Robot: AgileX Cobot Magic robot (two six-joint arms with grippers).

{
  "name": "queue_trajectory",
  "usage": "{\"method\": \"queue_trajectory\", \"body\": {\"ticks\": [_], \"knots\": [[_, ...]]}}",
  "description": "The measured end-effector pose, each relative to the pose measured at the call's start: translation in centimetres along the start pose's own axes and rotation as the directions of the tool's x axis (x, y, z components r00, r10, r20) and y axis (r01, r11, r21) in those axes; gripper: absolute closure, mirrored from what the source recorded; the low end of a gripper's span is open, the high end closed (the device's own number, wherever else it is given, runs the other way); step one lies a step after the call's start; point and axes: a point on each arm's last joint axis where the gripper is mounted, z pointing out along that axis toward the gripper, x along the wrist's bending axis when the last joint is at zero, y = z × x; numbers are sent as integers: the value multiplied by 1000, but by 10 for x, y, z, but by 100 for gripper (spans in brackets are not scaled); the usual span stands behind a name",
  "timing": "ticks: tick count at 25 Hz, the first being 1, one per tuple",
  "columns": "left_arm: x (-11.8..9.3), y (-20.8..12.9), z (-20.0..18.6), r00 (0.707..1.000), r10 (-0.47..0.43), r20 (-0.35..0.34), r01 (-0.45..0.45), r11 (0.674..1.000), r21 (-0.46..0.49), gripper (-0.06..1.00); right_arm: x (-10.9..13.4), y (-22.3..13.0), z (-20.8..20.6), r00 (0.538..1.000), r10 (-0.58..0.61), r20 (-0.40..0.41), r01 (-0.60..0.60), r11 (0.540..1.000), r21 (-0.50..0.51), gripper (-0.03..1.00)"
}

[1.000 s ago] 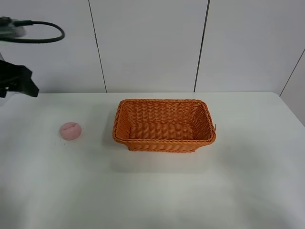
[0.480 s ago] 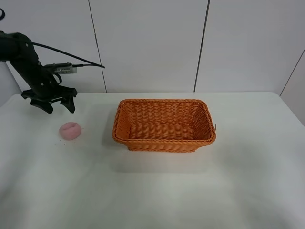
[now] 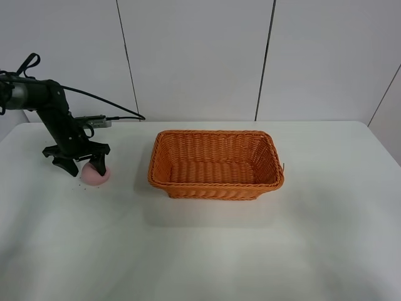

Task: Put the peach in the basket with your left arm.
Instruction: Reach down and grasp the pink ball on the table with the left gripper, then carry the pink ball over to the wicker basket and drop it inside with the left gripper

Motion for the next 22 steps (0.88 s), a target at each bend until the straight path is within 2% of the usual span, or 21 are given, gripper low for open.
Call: {"method": "queue_trajectory", "body": {"ticks": [4,6,9,11,13,17,22], "knots": [[-1,-1,0,1000,-9,15,9,1000,7,19,0,0,0,1000,1,0,-1,1000,0,27],[-3,-1,0,999,-17,29,17,1000,11,24,0,0,0,1000,3,0,-3,1000,0,27],[-3,-1,0,999,-29,34,28,1000,13,50,0,0,0,1000,3,0,-3,1000,0,27],[-4,-1,-1,999,-40,37,39,999,18,74,0,0,0,1000,3,0,-3,1000,0,27],[-4,-1,-7,998,-44,35,43,999,14,84,0,0,0,1000,3,0,-3,1000,0,27],[-5,-1,-37,999,-52,-2,52,998,-17,89,0,0,0,1000,3,0,-3,1000,0,27],[-8,-5,-107,997,-60,-50,53,990,-131,90,0,0,0,1000,3,0,-3,1000,0,27]]}}
